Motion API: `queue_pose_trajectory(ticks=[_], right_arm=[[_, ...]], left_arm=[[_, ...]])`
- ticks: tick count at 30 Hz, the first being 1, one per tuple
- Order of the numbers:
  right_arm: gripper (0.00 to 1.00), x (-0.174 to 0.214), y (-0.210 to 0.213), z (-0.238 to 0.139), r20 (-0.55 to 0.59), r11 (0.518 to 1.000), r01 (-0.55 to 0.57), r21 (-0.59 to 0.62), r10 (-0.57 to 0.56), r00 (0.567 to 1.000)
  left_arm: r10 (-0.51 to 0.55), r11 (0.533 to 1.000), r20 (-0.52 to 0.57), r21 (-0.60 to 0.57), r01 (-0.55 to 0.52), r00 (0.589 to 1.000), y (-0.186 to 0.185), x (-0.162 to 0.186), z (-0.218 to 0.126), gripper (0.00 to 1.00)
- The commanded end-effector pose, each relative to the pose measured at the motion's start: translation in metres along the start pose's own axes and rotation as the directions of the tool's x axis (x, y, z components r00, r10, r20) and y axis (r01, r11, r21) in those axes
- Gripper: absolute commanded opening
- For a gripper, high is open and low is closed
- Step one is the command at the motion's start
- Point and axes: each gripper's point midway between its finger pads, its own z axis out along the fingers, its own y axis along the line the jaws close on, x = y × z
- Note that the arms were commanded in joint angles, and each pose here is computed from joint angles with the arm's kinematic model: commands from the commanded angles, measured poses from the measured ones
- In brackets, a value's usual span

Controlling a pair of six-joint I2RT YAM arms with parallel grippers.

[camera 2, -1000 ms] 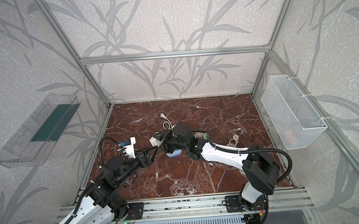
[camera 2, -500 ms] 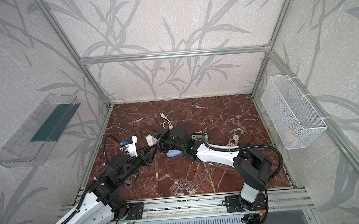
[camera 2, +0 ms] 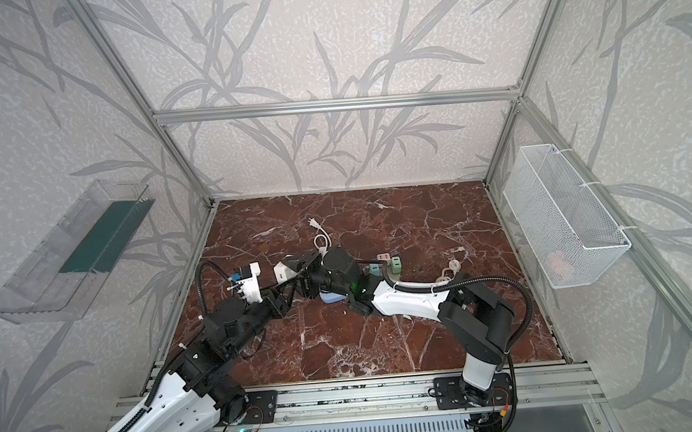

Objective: Insert the plug
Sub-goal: 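Close the left gripper on the white charger held by the right gripper, then open the right gripper and draw it back while the left holds the charger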

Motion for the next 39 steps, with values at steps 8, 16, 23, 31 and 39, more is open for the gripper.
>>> queue_pose_trajectory(ticks=[8, 16, 23, 31, 39], right_arm=[[0.0, 0.017, -0.009, 0.003, -0.072, 0.999, 0.018, 0.044, -0.015, 0.997], [0.0, 0.026, -0.019, 0.008, -0.125, 0.997, 0.032, 0.077, -0.022, 0.992], [0.0, 0.026, -0.043, 0.006, -0.134, 0.991, 0.016, 0.133, 0.002, 0.991], [0.0, 0.026, -0.045, 0.007, -0.156, 0.996, -0.006, 0.087, 0.02, 0.988], [0.0, 0.022, -0.044, 0.007, -0.156, 1.0, 0.008, 0.026, -0.004, 0.988]], left_arm=[[0.053, 0.999, 0.052, 0.009, -0.053, 0.997, -0.011, -0.019, -0.008, 0.38], [0.106, 0.994, 0.028, 0.0, -0.106, 0.994, -0.01, -0.016, -0.006, 0.27], [0.149, 0.988, -0.023, -0.04, -0.15, 0.989, -0.003, -0.007, 0.001, 0.36], [0.141, 0.989, -0.016, -0.037, -0.142, 0.99, -0.001, -0.005, 0.005, 0.2], [0.153, 0.988, -0.006, 0.0, -0.153, 0.988, -0.008, -0.005, 0.007, 0.0]])
